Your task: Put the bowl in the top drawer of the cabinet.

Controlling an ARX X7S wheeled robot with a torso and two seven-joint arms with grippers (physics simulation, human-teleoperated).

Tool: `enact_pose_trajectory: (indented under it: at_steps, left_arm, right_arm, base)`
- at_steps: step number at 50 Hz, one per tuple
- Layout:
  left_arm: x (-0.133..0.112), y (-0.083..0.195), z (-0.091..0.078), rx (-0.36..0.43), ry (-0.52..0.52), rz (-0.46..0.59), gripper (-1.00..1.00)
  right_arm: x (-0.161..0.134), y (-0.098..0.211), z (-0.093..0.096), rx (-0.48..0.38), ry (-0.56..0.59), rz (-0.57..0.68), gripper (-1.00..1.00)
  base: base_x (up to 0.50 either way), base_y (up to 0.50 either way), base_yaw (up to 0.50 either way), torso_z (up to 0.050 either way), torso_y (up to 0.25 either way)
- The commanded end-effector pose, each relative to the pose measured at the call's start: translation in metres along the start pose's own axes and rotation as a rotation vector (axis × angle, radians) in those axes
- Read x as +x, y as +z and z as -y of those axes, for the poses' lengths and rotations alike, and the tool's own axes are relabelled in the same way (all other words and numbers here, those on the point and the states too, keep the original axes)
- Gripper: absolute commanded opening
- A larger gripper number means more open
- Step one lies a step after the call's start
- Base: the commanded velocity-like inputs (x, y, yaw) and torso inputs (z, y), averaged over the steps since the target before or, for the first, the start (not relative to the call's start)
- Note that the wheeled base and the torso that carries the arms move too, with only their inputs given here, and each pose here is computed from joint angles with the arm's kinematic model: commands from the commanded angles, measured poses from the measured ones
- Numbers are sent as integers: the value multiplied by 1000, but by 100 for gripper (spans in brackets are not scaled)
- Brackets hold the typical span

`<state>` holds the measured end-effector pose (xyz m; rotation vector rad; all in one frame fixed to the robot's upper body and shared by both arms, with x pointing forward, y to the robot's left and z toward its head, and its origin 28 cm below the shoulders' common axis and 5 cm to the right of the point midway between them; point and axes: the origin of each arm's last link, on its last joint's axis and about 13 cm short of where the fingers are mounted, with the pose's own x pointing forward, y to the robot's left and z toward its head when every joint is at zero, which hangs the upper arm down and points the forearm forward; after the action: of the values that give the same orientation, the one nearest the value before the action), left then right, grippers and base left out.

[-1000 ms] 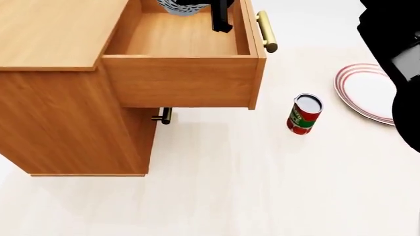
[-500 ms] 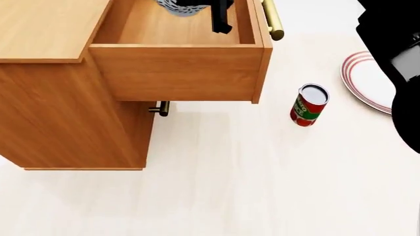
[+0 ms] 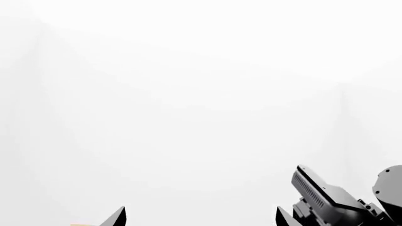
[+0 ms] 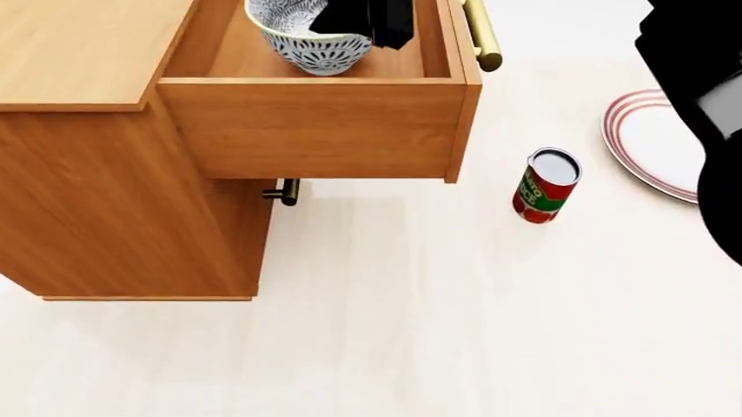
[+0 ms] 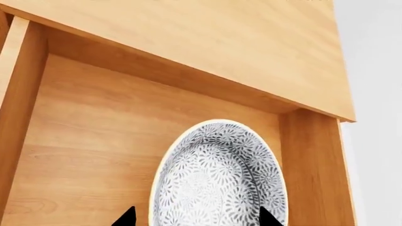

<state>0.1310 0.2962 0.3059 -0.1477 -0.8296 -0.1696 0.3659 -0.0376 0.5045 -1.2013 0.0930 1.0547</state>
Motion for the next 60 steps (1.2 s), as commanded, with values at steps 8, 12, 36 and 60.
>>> enact_pose_trajectory:
  at_steps: [8,12,36,60]
  left_arm:
    - [-1,-3,0,-9,0,0,100]
    - [-2,-2,-1,-10,3,-1,100]
    - [-3,-1,0,-2,10,-6,100]
    - [-1,-6,2,7,-1,-23,100]
  right_arm:
    - [-13,7,3,7,-11,31,100]
    - [-16,10,5,3,-20,53,100]
    - [-41,-16,15,54,-268,274,100]
    - [-89,-85,-120,312,-668,355,100]
  base:
    - [0,0,0,0,52]
    - [0,0,0,0,130]
    - [0,0,0,0,185]
    - [0,0,0,0,211]
